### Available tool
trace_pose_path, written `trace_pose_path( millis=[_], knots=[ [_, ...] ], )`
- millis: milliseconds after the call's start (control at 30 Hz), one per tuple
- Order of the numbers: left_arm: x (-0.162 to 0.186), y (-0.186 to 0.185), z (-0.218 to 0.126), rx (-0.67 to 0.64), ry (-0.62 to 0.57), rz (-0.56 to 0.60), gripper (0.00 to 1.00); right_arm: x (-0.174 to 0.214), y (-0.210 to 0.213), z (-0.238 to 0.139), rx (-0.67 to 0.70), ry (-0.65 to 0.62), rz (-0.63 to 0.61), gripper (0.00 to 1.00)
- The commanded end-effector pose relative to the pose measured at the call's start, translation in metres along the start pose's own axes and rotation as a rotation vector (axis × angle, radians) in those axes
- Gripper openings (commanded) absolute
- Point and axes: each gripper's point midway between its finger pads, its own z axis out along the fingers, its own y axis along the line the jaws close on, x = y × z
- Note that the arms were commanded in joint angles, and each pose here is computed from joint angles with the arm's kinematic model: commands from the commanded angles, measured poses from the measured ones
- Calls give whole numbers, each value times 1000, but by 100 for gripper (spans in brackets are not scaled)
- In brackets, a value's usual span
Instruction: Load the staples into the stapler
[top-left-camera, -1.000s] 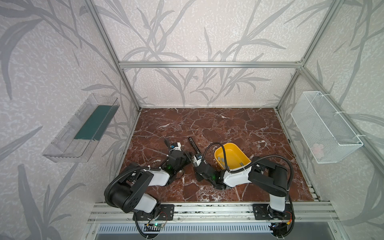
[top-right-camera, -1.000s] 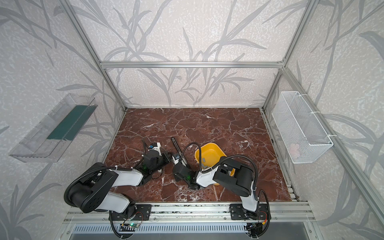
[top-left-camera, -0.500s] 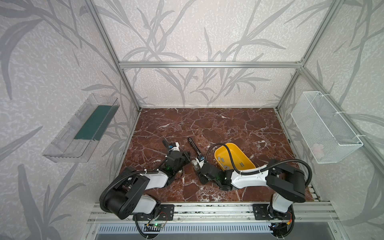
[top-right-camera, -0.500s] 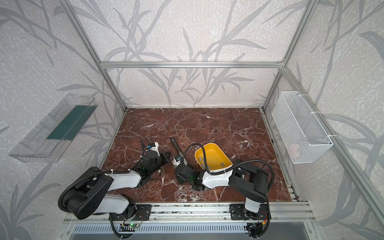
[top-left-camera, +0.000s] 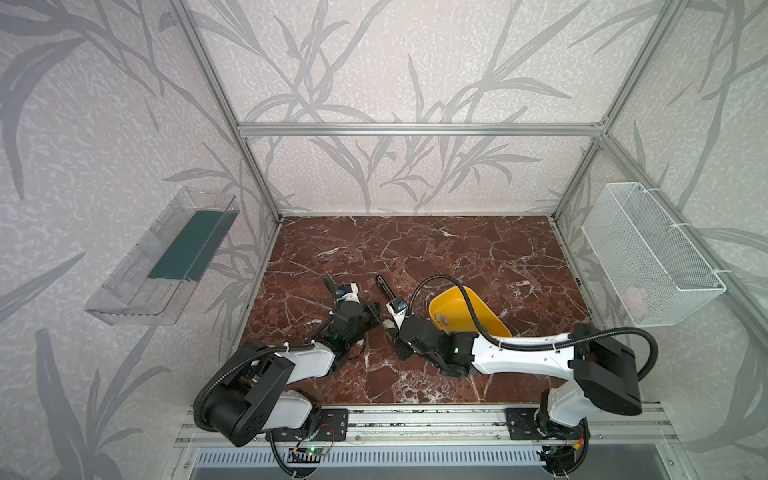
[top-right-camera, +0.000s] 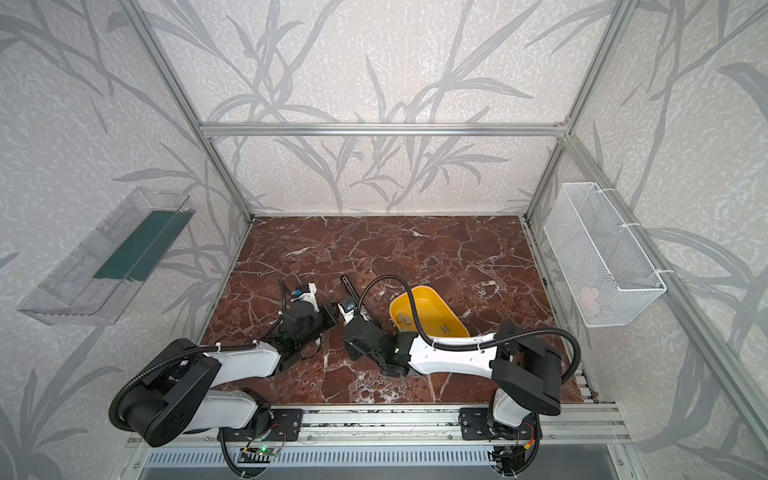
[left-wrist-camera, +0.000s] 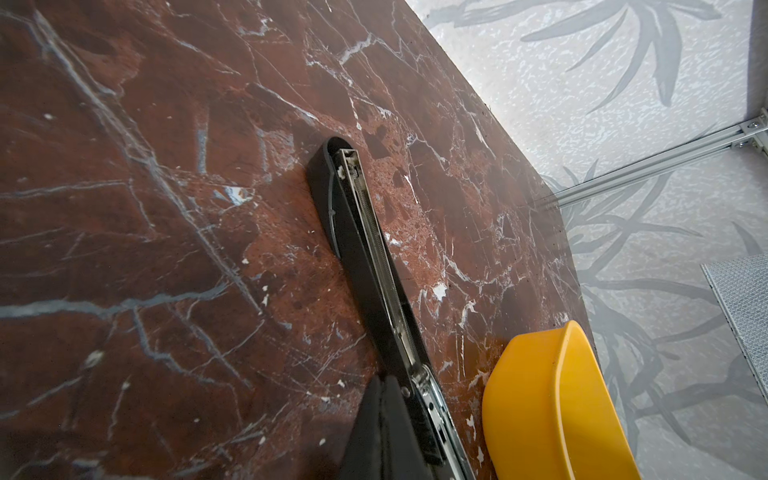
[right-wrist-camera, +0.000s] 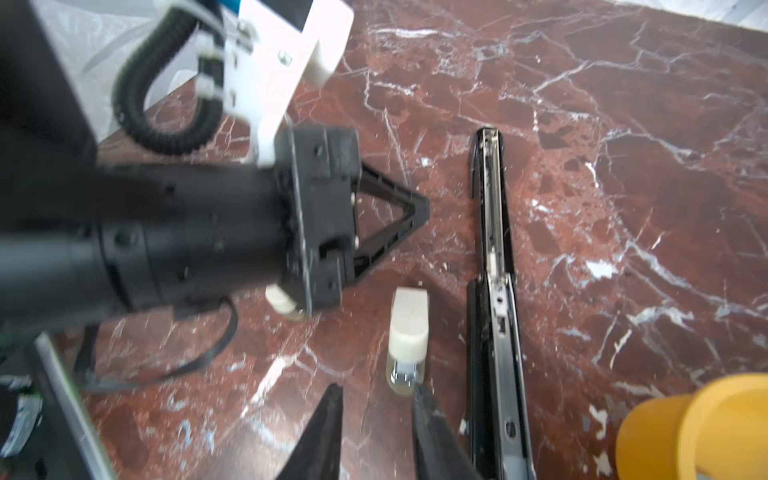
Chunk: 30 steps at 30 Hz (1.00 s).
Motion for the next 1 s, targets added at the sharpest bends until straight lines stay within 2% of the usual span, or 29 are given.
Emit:
trace_pose_path(
  millis=[0,367,967],
  knots=[
    [-11,-10,-2,9,-30,24,0,5,-12,14,63,45,-32,30],
    [-14,-13,-4,13,-35,32,0,22,-27,48,131,119,-42,29],
    [-7,-10,4,4,-2,25,6,57,-29,50,107,169,-1,28]
  ],
)
